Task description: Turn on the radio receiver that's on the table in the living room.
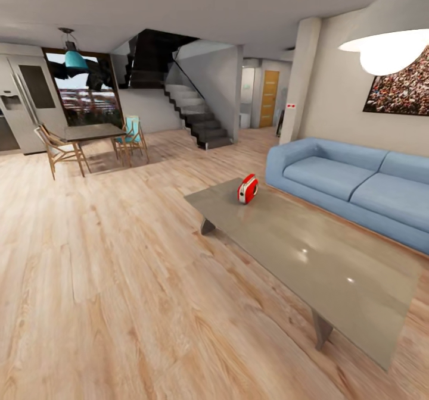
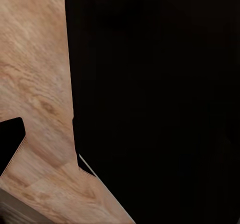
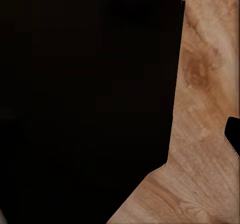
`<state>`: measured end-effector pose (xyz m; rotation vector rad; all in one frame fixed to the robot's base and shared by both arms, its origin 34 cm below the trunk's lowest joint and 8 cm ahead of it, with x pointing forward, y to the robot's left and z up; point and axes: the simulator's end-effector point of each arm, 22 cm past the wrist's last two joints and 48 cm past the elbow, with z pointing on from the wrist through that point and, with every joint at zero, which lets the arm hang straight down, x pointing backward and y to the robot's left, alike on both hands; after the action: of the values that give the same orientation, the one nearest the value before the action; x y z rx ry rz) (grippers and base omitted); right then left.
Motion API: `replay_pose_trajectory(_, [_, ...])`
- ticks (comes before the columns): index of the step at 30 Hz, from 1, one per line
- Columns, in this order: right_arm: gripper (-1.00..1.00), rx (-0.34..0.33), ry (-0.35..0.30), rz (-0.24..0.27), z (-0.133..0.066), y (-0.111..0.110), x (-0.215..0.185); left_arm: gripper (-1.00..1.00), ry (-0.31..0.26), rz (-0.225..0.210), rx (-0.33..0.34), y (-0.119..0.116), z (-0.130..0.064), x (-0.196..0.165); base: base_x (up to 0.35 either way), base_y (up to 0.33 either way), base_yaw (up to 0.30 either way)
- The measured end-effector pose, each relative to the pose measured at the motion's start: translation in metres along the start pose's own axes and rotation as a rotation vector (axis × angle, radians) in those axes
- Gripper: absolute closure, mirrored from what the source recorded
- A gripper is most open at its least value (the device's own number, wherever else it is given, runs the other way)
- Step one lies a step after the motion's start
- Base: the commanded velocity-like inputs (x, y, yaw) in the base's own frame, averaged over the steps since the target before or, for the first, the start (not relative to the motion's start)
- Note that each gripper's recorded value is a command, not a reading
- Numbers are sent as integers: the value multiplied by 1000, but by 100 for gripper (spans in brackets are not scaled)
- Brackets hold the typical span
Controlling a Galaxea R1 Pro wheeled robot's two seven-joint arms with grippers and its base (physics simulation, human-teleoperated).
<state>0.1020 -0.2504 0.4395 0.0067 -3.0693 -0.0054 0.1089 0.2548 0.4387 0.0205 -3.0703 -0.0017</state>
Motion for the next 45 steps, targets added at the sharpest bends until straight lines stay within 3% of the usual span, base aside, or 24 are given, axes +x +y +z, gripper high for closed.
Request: replay_pose_trajectory(45, [-100,-1,-1,-1,0,0,0,-100,0,1,7,-2,0,0,324,75,0])
